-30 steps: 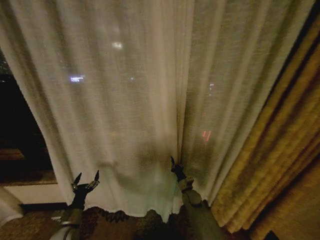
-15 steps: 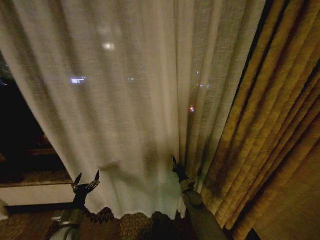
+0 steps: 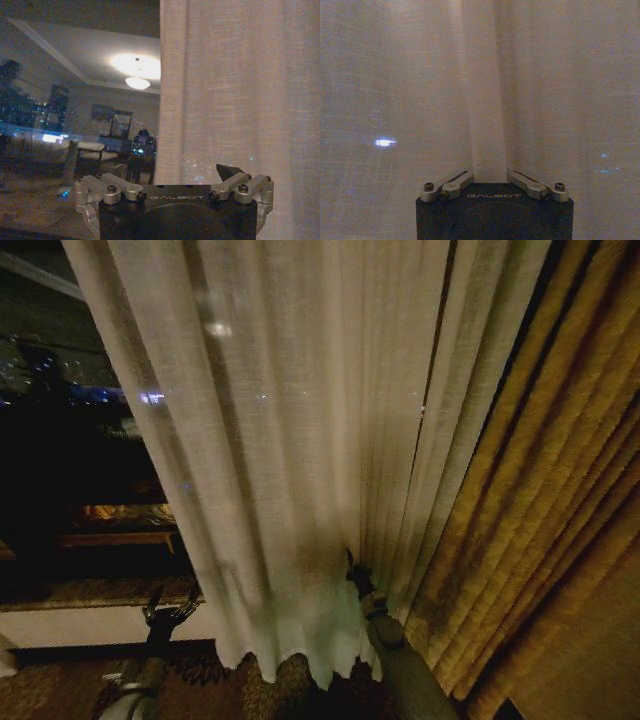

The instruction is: Open the curtains by pulling them apart, changing their state from closed to fully open.

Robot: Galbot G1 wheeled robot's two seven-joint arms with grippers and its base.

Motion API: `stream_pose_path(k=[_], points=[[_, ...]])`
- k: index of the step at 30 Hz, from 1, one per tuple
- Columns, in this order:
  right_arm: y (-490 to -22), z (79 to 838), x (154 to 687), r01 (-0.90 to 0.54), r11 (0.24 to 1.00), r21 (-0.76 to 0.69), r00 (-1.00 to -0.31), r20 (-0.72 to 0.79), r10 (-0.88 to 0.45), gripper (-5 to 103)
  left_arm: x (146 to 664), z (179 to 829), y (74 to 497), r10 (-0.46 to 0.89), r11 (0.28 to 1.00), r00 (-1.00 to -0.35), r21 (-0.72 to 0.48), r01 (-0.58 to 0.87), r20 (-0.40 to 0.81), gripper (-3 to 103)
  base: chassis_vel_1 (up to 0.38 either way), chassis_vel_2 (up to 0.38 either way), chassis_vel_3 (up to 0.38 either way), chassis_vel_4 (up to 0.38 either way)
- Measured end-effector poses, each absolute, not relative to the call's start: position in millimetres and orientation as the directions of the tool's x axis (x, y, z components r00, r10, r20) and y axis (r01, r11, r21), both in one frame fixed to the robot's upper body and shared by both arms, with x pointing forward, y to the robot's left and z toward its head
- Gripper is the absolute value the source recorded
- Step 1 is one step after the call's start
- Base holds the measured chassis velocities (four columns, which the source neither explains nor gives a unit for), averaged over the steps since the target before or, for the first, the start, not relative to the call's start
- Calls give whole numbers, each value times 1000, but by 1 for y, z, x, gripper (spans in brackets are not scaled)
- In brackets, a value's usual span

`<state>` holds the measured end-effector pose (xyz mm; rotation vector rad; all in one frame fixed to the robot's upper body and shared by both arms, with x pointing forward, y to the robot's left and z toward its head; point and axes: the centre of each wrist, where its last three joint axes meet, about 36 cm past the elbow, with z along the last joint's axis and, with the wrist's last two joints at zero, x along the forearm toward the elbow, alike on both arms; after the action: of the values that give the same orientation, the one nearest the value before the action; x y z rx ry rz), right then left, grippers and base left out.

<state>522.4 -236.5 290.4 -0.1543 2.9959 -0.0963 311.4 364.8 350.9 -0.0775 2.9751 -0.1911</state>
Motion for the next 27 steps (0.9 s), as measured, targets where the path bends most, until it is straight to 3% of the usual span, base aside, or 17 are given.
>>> stream_pose_path(k=[9, 18, 27], points=[[-299, 303, 537, 135, 982, -131, -985, -128, 119, 0, 311, 351, 365, -61, 990, -986, -131, -41, -155, 100, 0, 0, 0, 0], [-367, 314, 539, 404, 883, -238, -915, -120, 386, 0, 311, 351, 365, -61, 990, -986, -131, -41, -155, 100, 0, 0, 0, 0], [-383, 314, 527, 496, 818, -293, -867, -113, 485, 0, 311, 351, 365, -61, 991, -986, -131, -41, -155, 100, 0, 0, 0, 0]])
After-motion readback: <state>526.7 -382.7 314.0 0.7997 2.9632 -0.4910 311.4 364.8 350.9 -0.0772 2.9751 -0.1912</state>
